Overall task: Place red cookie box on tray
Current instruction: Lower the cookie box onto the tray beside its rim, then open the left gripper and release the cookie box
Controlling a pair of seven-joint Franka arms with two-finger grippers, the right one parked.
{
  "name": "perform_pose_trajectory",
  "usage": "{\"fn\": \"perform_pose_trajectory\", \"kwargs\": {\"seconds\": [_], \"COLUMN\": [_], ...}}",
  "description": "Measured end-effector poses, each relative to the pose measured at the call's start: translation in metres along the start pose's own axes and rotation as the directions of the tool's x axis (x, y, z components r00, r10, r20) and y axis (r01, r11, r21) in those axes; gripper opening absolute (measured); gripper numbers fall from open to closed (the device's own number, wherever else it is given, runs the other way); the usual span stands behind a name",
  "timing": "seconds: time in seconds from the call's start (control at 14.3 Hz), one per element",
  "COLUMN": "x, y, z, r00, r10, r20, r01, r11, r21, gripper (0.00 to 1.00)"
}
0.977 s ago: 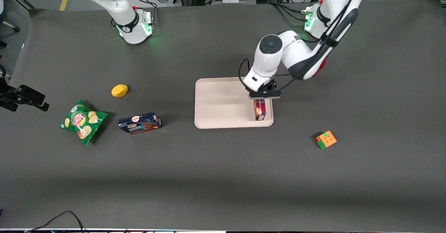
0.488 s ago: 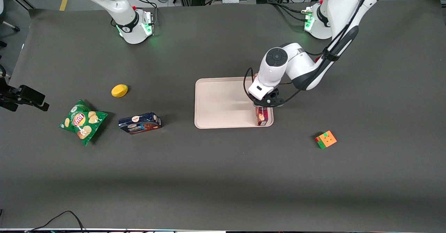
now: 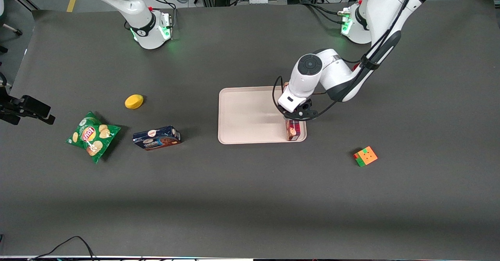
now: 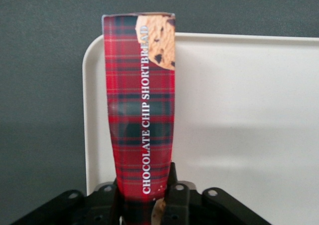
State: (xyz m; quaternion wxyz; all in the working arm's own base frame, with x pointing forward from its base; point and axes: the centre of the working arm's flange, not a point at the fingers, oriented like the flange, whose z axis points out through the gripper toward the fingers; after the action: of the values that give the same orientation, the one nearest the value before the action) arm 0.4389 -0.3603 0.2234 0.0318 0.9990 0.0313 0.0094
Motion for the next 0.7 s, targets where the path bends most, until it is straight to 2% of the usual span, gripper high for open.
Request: {"fn": "perform_pose_trajectory", "kwargs": {"seconds": [0.21, 0.28, 0.42, 0.49, 0.7], "x": [0.006, 0.009, 0.022, 0.029, 0.048], "y": [-0.001, -0.001, 0.0, 0.004, 0.017], "z": [-0.003, -0.005, -0.017, -0.029, -0.076], "r00": [1.0, 1.0, 1.0, 1.0, 0.998], "r10": [-0.008, -0.011, -0.019, -0.016, 0.059], "r20": [-0.007, -0.007, -0.01, -0.017, -0.03], "r01": [0.008, 0.011, 0.019, 0.017, -0.053], "r11": [1.0, 1.0, 0.998, 0.996, 0.985], "r21": [0.002, 0.016, 0.063, 0.087, 0.166], "gripper": [0.63, 0.76, 0.94, 1.0, 1.0]}}
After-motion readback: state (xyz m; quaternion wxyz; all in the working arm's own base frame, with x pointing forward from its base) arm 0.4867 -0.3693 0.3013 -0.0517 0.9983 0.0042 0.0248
